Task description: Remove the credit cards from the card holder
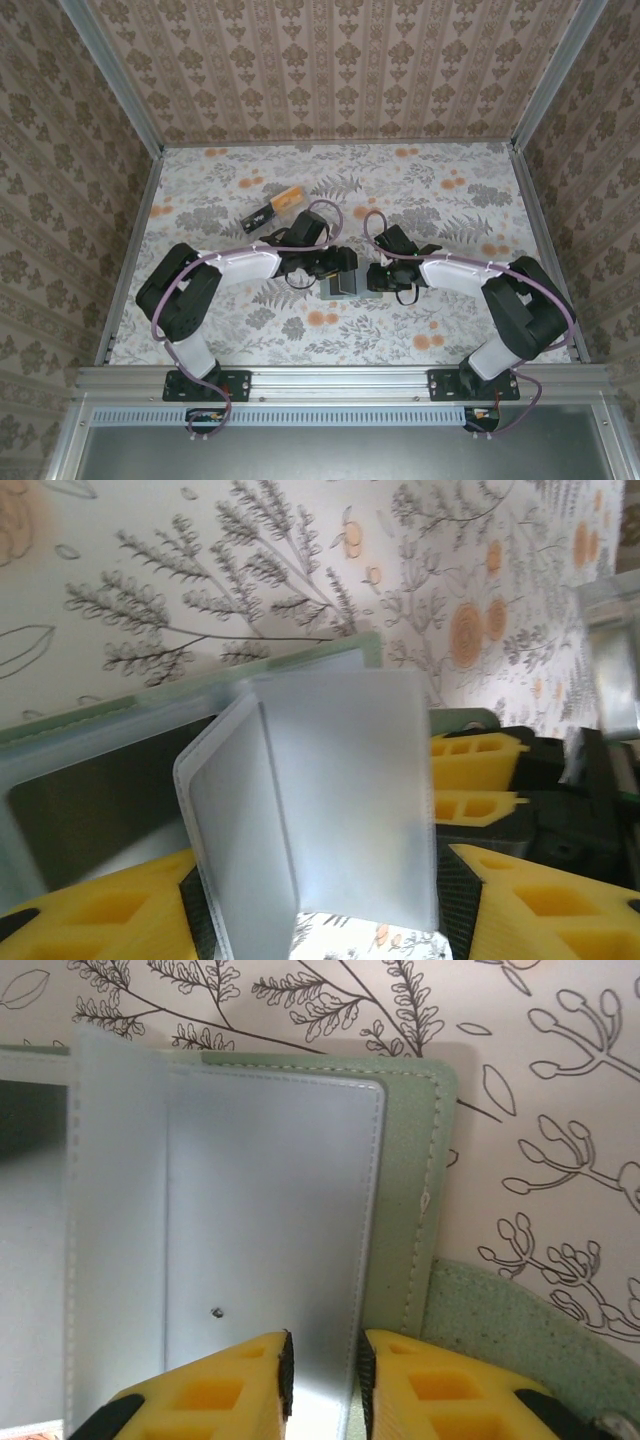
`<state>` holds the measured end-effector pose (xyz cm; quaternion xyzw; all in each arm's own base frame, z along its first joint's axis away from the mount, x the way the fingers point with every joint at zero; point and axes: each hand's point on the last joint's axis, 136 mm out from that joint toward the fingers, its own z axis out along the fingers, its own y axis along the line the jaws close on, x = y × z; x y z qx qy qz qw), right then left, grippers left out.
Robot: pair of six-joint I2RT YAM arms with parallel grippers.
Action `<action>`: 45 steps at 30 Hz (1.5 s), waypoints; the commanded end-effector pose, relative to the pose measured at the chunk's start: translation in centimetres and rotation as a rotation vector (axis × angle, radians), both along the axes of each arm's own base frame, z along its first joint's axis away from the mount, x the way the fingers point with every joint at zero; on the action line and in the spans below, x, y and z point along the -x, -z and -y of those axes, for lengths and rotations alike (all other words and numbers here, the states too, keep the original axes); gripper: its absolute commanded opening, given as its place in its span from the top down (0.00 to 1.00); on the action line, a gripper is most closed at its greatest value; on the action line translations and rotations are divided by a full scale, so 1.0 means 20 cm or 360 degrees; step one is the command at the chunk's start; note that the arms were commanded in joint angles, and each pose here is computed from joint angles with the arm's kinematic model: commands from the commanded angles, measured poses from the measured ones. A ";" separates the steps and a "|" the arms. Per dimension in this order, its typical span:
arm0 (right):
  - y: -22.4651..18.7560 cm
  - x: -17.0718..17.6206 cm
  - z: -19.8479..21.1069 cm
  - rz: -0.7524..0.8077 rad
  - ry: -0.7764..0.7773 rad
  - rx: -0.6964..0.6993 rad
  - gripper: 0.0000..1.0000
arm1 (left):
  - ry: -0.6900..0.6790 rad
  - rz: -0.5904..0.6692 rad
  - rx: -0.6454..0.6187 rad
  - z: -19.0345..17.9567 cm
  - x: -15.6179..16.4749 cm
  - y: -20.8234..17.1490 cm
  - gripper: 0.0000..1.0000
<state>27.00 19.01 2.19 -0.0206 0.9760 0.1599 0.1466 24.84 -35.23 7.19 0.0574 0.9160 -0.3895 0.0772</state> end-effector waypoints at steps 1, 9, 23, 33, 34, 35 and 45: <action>-0.02 0.04 0.09 0.0008 0.0070 0.0104 0.69 | 0.0006 0.0075 -0.0046 -0.05 -0.01 -0.06 0.39; -0.28 -0.04 0.10 0.0225 0.0129 0.0017 0.66 | -0.0052 0.0105 -0.0138 -0.20 -0.04 -0.05 0.40; -0.24 -0.07 -0.28 -0.0046 -0.0046 -0.0504 0.75 | -0.0016 -0.0009 -0.0227 -0.21 -0.01 0.13 0.91; -0.11 -0.08 -0.30 -0.0196 0.0011 -0.0641 0.78 | -0.0004 -0.0103 -0.0293 -0.22 0.01 0.25 0.93; -0.11 -0.09 -0.30 -0.0202 0.0014 -0.0640 0.78 | -0.0003 -0.0109 -0.0299 -0.22 0.02 0.26 0.93; -0.09 -0.09 -0.30 -0.0209 0.0019 -0.0634 0.78 | -0.0004 -0.0115 -0.0309 -0.23 0.02 0.26 0.93; 0.00 -0.08 -0.26 -0.0267 0.0061 -0.0602 0.78 | 0.0002 -0.0127 -0.0332 -0.24 0.02 0.28 0.94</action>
